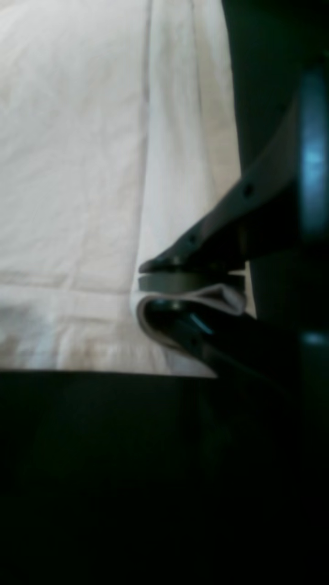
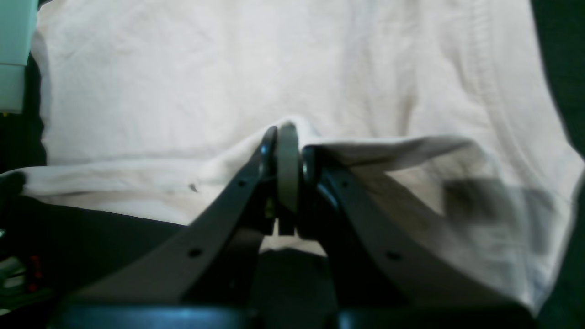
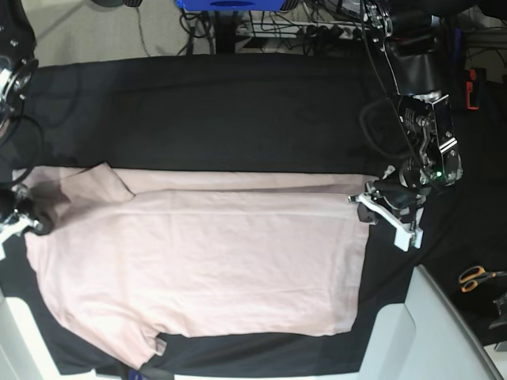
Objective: Fold the T-shirt properly
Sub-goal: 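Lift the shoulder edge with both grippers and fold it over the shirt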
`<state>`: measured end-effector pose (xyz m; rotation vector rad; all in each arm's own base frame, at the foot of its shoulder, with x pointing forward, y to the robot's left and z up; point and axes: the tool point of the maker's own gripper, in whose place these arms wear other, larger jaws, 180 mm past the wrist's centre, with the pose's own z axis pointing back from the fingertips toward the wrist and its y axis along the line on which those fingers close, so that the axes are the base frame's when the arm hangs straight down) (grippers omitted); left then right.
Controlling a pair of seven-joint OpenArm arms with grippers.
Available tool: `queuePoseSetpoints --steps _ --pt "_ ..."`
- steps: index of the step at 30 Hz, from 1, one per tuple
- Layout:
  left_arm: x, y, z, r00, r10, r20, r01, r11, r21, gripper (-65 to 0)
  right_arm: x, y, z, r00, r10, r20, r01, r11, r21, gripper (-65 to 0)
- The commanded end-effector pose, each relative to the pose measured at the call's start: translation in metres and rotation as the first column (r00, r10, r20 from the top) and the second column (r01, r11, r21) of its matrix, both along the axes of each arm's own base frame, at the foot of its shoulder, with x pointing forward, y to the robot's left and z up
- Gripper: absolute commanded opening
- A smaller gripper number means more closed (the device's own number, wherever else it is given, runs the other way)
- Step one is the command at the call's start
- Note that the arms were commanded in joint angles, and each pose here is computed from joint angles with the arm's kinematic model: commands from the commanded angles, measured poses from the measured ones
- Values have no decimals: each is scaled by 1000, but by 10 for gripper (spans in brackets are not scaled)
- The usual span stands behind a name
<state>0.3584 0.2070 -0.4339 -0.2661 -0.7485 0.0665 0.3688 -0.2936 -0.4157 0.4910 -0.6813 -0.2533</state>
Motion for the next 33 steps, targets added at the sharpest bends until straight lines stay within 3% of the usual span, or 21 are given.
queuePoseSetpoints --steps 1,10,33 --pt "18 -2 16 998 -11 55 11 1000 -1 -650 18 -13 23 997 -22 78 23 1000 -14 -647" --pt "36 0 21 998 29 53 -29 1000 -6 -650 29 -17 19 995 -37 98 44 997 -69 -647" --pt "54 8 26 994 65 87 -63 998 -22 -650 53 3 32 973 -79 218 85 996 -18 -648"
